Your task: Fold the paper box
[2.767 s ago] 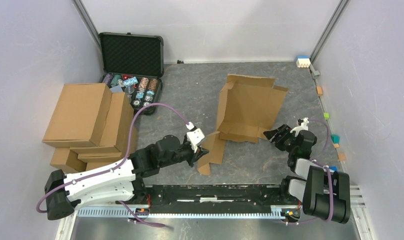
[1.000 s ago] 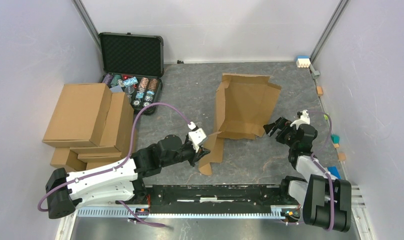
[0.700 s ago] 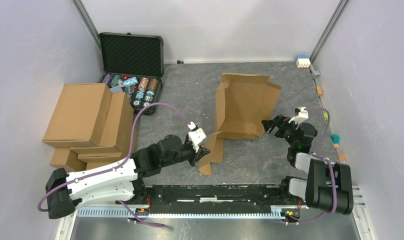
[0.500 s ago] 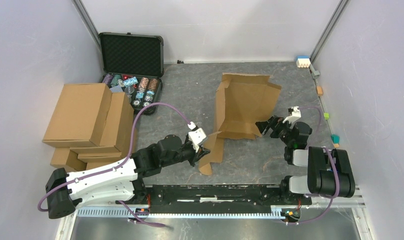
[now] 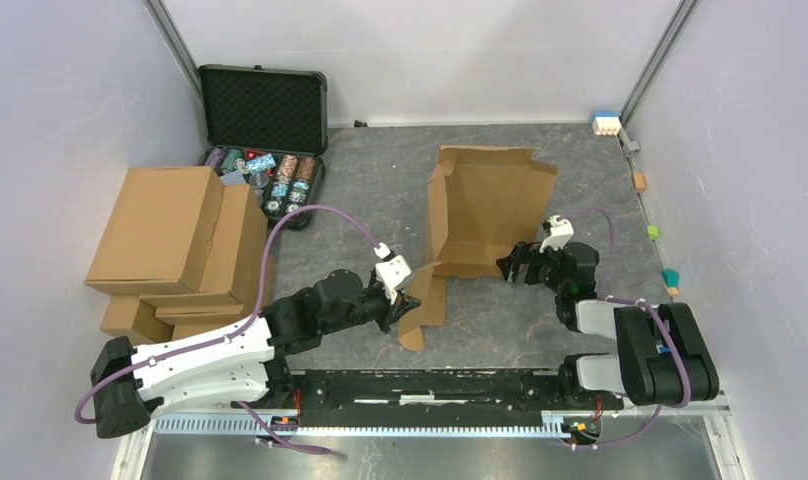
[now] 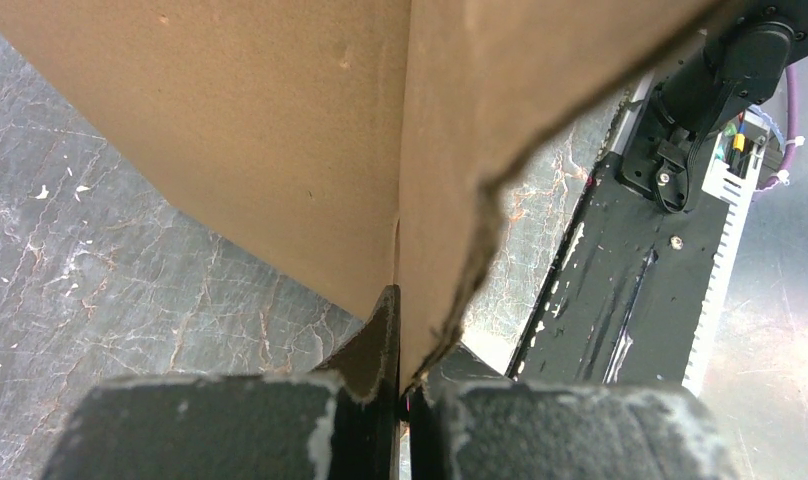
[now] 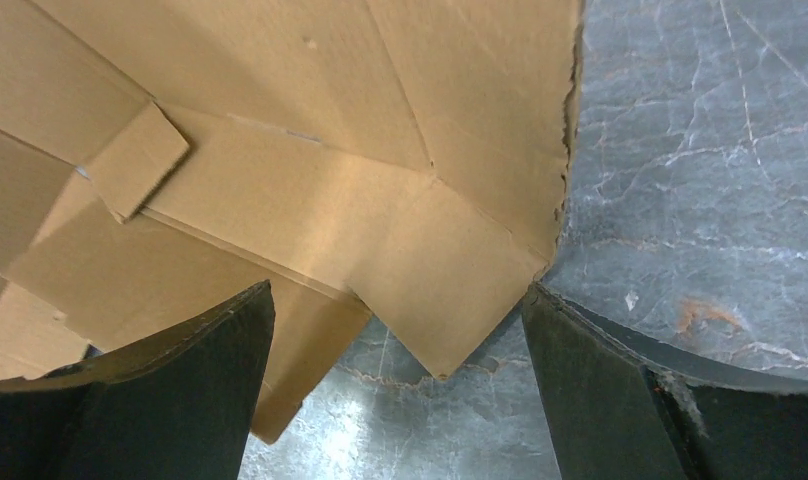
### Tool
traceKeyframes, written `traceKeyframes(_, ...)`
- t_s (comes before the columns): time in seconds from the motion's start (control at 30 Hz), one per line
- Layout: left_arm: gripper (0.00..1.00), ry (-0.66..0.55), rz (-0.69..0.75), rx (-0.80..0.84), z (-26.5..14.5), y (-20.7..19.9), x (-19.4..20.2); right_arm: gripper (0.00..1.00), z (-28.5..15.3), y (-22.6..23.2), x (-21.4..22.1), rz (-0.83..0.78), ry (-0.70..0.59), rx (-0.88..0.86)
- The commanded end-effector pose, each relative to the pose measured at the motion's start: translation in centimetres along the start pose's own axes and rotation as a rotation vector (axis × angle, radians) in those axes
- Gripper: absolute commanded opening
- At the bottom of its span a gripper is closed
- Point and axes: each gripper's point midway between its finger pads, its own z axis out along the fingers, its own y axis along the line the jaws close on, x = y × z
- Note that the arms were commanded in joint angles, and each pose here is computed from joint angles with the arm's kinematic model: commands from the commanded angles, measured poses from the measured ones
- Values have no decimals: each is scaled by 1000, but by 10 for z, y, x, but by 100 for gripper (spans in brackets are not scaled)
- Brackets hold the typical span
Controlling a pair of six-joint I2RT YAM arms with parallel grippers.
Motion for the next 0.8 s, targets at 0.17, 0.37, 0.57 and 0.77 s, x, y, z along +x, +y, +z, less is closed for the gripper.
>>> traceKeyframes(0.17,2,17,-30,16,-3,-5,3,98,1,-20,-17,-95,-17,136)
traceKeyframes(0.37,2,21,-34,15,-2,-5,4,98,-16,-35,-38,66,-167,102)
traceKeyframes(0.57,2,29,-39,8,0,-4,5,98,1,-20,-78,34,-284,-40)
traceKeyframes(0.77,2,-1,-38,22,-2,-6,1,98,21,3,-82,33,-279,-193)
